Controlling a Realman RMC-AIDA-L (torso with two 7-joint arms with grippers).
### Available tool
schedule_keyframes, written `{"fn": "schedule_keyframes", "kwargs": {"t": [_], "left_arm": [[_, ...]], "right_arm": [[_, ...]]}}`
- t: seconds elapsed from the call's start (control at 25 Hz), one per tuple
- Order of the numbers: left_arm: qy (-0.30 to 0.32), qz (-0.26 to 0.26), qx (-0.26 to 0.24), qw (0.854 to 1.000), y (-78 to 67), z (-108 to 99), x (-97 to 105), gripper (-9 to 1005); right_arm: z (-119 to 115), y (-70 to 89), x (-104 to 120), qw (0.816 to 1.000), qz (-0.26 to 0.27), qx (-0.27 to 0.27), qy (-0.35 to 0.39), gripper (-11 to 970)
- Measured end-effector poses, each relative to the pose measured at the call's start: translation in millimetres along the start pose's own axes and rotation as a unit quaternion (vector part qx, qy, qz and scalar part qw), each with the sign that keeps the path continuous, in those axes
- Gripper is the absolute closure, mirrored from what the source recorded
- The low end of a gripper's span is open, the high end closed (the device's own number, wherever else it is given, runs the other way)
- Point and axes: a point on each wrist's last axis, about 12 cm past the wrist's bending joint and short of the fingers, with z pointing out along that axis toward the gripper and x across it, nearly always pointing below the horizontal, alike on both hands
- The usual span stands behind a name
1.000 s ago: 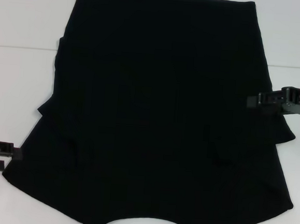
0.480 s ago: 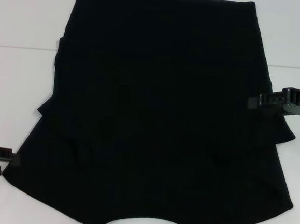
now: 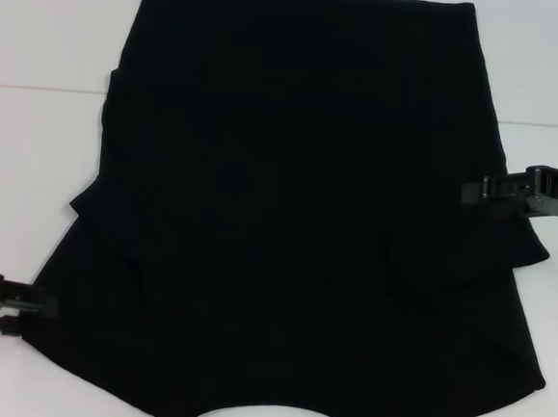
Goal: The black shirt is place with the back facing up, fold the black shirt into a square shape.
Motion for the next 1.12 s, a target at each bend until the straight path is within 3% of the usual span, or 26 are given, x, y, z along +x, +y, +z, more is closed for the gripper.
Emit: {"fn": "schedule_keyframes", "kwargs": {"t": [0.36, 0.8, 1.04, 1.12], "left_arm": [[0.014, 0.02, 0.03, 0.999, -19.3, 17.1, -7.2, 424], [0.004, 0.009, 0.015, 1.0, -15.1, 16.1, -8.4, 447], [0.006, 0.012, 0.011, 1.0, -15.0, 17.6, -8.4, 647], [0.008, 0.013, 0.014, 1.0, -15.4, 17.6, -7.8, 765]], "right_arm": [[-0.1, -0.3, 0.3, 1.0, -0.002, 0.0, 0.0, 277], [-3.1, -4.3, 3.2, 1.0, 0.004, 0.002, -0.003, 278], [-4.1, -5.1, 4.2, 1.0, 0.006, 0.001, -0.003, 278], [-5.1, -6.1, 5.3, 1.0, 0.005, 0.001, -0.002, 278]]}}
